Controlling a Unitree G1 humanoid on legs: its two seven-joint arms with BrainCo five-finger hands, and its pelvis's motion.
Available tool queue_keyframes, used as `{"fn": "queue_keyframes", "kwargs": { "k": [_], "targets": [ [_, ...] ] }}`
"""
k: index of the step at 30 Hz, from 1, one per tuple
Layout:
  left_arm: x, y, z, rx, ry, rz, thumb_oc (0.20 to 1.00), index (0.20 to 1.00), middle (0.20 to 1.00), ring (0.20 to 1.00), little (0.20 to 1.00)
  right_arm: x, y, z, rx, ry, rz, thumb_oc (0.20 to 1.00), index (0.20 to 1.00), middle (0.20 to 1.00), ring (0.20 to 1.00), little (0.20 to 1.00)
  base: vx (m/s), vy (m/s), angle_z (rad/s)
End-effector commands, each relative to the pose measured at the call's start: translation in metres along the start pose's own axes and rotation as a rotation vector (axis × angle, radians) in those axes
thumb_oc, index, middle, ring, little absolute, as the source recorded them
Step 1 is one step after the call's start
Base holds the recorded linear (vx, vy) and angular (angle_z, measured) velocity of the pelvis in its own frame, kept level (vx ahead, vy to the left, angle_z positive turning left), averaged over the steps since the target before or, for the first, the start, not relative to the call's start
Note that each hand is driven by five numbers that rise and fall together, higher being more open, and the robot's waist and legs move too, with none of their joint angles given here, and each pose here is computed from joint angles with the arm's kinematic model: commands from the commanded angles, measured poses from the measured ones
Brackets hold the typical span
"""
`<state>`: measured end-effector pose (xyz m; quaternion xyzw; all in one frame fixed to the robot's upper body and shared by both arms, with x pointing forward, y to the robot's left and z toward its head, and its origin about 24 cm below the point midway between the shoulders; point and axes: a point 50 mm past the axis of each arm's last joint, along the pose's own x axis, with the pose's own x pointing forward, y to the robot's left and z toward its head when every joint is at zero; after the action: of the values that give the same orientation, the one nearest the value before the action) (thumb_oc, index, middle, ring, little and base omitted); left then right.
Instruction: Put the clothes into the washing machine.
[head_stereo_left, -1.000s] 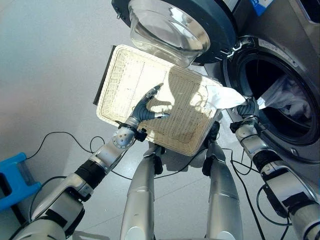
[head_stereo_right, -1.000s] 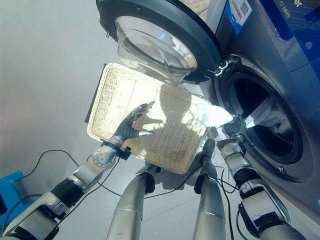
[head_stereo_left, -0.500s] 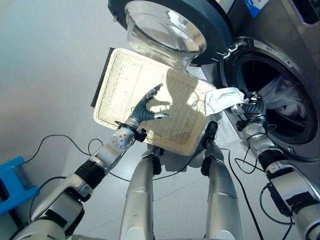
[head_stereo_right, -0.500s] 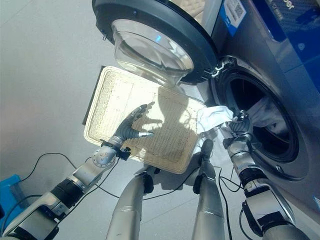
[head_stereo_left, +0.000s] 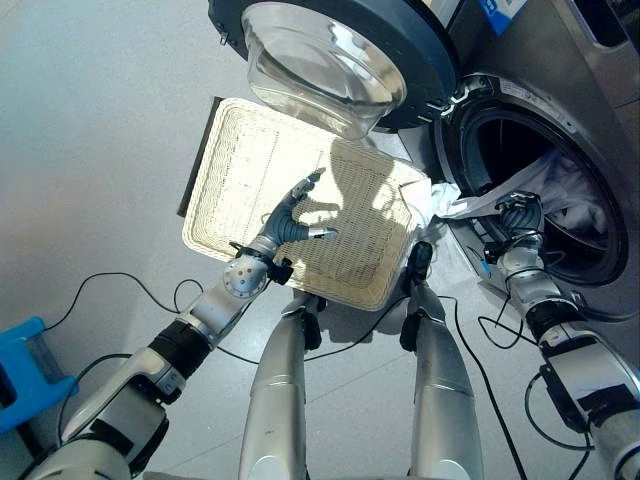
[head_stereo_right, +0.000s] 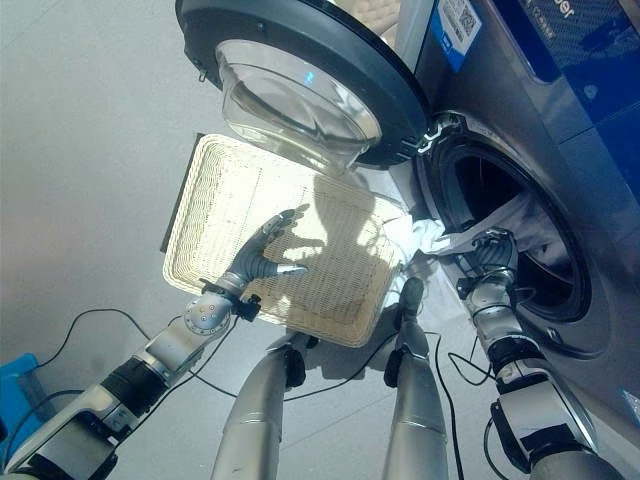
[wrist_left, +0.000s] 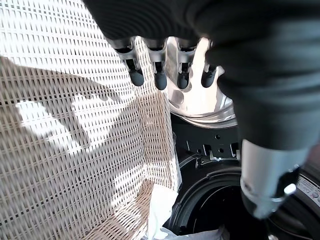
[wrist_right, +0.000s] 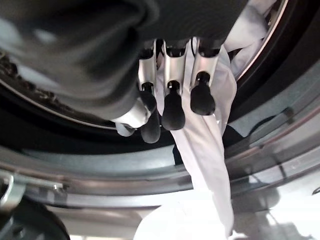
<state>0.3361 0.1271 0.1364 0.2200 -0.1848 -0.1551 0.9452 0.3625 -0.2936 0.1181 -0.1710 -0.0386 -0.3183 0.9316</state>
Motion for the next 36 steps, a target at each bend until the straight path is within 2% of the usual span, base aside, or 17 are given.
{"fn": "queue_keyframes", "kwargs": {
  "k": [1,2,3,4,5,6,10,11,12,13,16,25,29,36],
  "targets": [
    [-0.001,0.004,0.006,-0.054,-0.050,0.039,1.000,1.000,1.000,1.000,1.000,0.011,-0.029,0.008,0.107,-0.031,-0.084,0.200,0.200,0.200,0.200,0.200,0.00,0.000,0.00],
    [-0.001,0.004,0.006,-0.054,-0.049,0.038,1.000,1.000,1.000,1.000,1.000,0.011,-0.029,0.008,0.105,-0.032,-0.086,0.200,0.200,0.200,0.200,0.200,0.00,0.000,0.00],
    [0.000,0.004,0.007,-0.055,-0.051,0.041,1.000,1.000,1.000,1.000,1.000,0.011,-0.025,0.012,-0.079,-0.103,-0.067,0.335,0.335,0.335,0.335,0.335,0.00,0.000,0.00],
    [0.000,0.004,0.007,-0.055,-0.051,0.041,1.000,1.000,1.000,1.000,1.000,0.011,-0.024,0.013,-0.080,-0.109,-0.075,0.495,0.495,0.495,0.495,0.495,0.00,0.000,0.00],
    [0.000,0.004,0.008,-0.055,-0.053,0.043,1.000,1.000,1.000,1.000,1.000,0.011,-0.022,0.016,-0.179,-0.145,-0.069,0.846,0.846,0.846,0.846,0.846,0.00,0.000,0.00],
    [0.001,0.004,0.009,-0.054,-0.056,0.043,1.000,1.000,1.000,1.000,1.000,0.011,-0.020,0.022,-0.288,-0.191,-0.082,1.000,1.000,1.000,1.000,1.000,0.00,0.000,0.00],
    [0.000,0.003,0.009,-0.046,-0.060,0.041,1.000,1.000,1.000,1.000,1.000,0.013,-0.017,0.036,-0.697,-0.373,-0.116,1.000,1.000,1.000,1.000,1.000,0.00,-0.008,0.00],
    [0.000,0.002,0.010,-0.045,-0.062,0.040,1.000,1.000,1.000,1.000,1.000,0.013,-0.016,0.037,-0.736,-0.395,-0.120,1.000,1.000,1.000,1.000,1.000,-0.02,-0.050,0.00],
    [0.001,0.002,0.010,-0.040,-0.066,0.036,1.000,1.000,1.000,1.000,1.000,0.015,-0.013,0.043,-0.973,-0.496,-0.107,1.000,1.000,1.000,1.000,1.000,-0.02,-0.066,0.01],
    [0.001,0.002,0.011,-0.034,-0.072,0.033,1.000,1.000,1.000,1.000,1.000,0.017,-0.013,0.044,-1.111,-0.546,-0.085,1.000,1.000,1.000,1.000,1.000,-0.03,-0.092,0.01],
    [0.001,0.003,0.011,-0.021,-0.086,0.028,1.000,1.000,1.000,1.000,1.000,0.019,-0.010,0.042,-1.318,-0.601,-0.010,1.000,1.000,1.000,1.000,1.000,-0.03,-0.072,0.04],
    [0.006,-0.001,0.019,-0.005,-0.134,0.019,1.000,1.000,1.000,1.000,1.000,0.024,0.003,0.048,-1.526,-0.563,0.125,1.000,1.000,1.000,1.000,1.000,-0.02,-0.019,0.03],
    [0.008,0.000,0.022,-0.006,-0.143,0.024,1.000,1.000,1.000,1.000,1.000,0.025,0.003,0.047,-1.552,-0.528,0.164,1.000,1.000,1.000,1.000,1.000,0.00,0.000,0.00],
    [0.009,-0.002,0.028,-0.016,-0.164,0.021,1.000,1.000,1.000,1.000,1.000,0.031,-0.008,0.036,-1.562,-0.312,0.243,1.000,1.000,1.000,1.000,1.000,0.00,0.000,0.00]
  ]
}}
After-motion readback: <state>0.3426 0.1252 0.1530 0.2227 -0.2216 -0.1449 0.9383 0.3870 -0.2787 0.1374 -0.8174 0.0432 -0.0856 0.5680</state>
